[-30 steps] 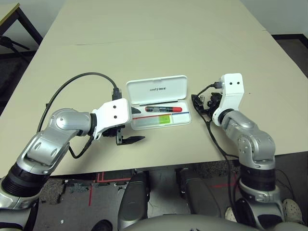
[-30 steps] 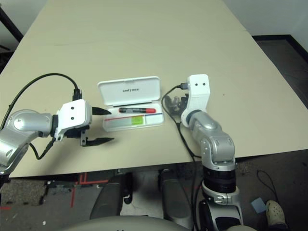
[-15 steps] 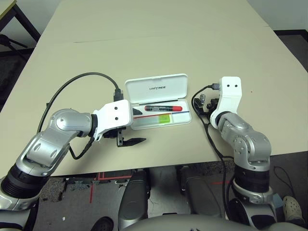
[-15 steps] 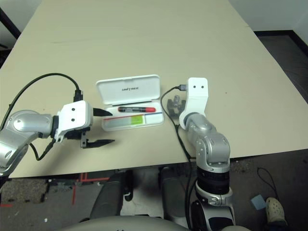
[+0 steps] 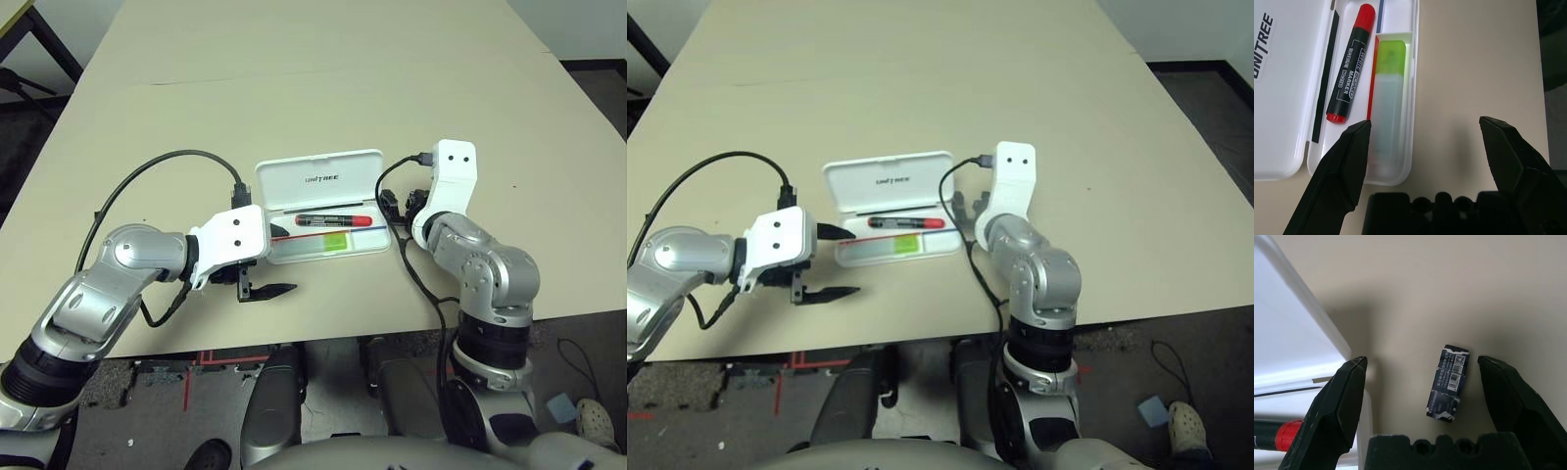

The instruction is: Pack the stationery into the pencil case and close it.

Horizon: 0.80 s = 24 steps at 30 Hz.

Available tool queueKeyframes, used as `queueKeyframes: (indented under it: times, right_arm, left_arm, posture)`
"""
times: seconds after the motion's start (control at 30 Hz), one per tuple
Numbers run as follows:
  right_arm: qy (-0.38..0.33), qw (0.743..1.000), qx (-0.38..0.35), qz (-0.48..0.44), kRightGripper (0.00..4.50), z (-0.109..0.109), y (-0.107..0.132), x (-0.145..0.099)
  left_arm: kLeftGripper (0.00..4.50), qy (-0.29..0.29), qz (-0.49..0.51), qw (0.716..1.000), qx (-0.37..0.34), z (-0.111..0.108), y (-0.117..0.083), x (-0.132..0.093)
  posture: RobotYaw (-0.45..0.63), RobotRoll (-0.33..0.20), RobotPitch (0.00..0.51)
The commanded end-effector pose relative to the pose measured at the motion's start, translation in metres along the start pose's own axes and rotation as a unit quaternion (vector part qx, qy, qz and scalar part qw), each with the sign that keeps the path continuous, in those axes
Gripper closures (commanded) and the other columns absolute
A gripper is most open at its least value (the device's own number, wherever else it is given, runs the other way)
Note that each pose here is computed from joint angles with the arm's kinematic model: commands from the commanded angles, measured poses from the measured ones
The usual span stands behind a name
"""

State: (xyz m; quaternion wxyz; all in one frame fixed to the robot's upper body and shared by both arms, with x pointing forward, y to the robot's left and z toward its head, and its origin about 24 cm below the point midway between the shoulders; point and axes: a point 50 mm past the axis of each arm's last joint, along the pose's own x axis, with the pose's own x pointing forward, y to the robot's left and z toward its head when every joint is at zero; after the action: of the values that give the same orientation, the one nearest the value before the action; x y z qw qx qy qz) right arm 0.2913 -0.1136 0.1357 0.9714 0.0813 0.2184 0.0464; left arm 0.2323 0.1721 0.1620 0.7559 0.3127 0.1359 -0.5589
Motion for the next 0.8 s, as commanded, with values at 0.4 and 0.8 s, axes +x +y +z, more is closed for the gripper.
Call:
queueKeyframes:
  times: [0.4, 0.8]
  right_arm:
    - [0.053, 0.998, -0.023, -0.025, 0.0, -0.011, -0.012, -0.011]
    - [0.034, 0.998, -0.045, -0.024, 0.0, -0.006, -0.014, -0.016]
  left_arm:
    - [0.05, -0.001, -0.008, 1.0, 0.0, 0.001, -0.002, 0.002]
    - [0.05, -0.002, -0.008, 1.0, -0.001, 0.001, -0.003, 0.003]
  posture:
    - [0.01, 0.0, 0.242]
    - [0.01, 0.0, 0.242]
